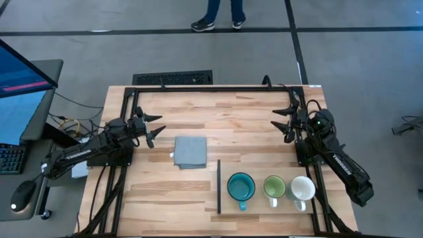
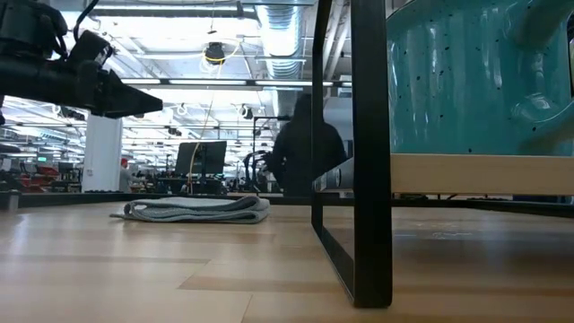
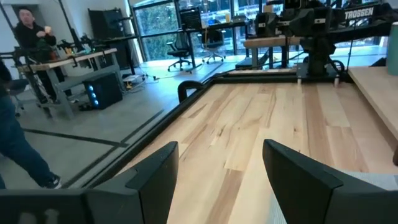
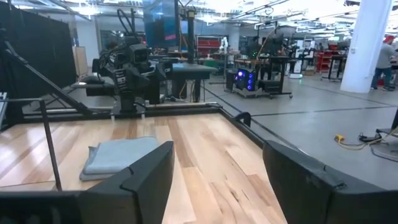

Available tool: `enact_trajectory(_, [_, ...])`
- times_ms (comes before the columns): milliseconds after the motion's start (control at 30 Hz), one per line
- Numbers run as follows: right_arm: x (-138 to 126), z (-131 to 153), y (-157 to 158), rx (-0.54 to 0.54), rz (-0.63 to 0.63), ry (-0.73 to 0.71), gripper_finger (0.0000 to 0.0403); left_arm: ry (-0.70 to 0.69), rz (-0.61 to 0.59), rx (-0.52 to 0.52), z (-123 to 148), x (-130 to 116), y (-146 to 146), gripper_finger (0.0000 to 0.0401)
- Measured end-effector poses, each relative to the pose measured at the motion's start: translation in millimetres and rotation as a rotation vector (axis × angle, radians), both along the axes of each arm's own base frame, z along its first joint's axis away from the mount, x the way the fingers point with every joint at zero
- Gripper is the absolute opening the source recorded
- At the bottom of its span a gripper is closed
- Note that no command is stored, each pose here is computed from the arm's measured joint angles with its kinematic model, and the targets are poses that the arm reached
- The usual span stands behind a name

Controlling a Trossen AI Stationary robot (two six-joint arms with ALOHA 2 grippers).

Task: Stack small to large cups/mugs on shelf
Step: Return to Home Position

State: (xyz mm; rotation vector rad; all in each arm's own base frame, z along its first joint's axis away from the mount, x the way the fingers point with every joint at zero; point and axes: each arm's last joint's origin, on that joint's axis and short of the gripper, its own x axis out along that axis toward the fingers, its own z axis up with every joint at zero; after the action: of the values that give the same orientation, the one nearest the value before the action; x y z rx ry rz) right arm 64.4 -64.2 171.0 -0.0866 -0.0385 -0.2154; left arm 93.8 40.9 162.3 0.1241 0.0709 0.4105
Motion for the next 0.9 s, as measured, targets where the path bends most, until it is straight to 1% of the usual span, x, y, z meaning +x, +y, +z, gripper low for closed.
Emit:
enact_trajectory(100, [0.0, 0.0, 0.0, 0.000, 0.000, 0.000, 0.0270, -0.034, -0.031, 0.011, 3.2, -0.6, -1.2, 0.0226])
enact_trajectory(200, [0.0, 0.0, 0.0, 0.000, 0.001, 0.000, 0.0270, -0.102, -0.084, 0.066, 10.6, -2.8, -3.9, 0.0226])
enact_trajectory(267, [0.0, 0.0, 0.0, -0.001, 0.001, 0.000, 0.0270, -0.110, -0.063, 0.081, 11.3, -4.3, -3.8, 0.0226])
enact_trajectory(467, [0.2, -0.5, -0.3, 0.005, 0.002, 0.004, 0.0270, -0.065, -0.041, 0.064, 6.8, -4.0, -2.9, 0.0226])
enact_trajectory(900, [0.2, -0.3, -0.2, 0.003, 0.003, 0.003, 0.0270, -0.076, -0.026, 0.030, 6.5, -4.1, -2.5, 0.0226])
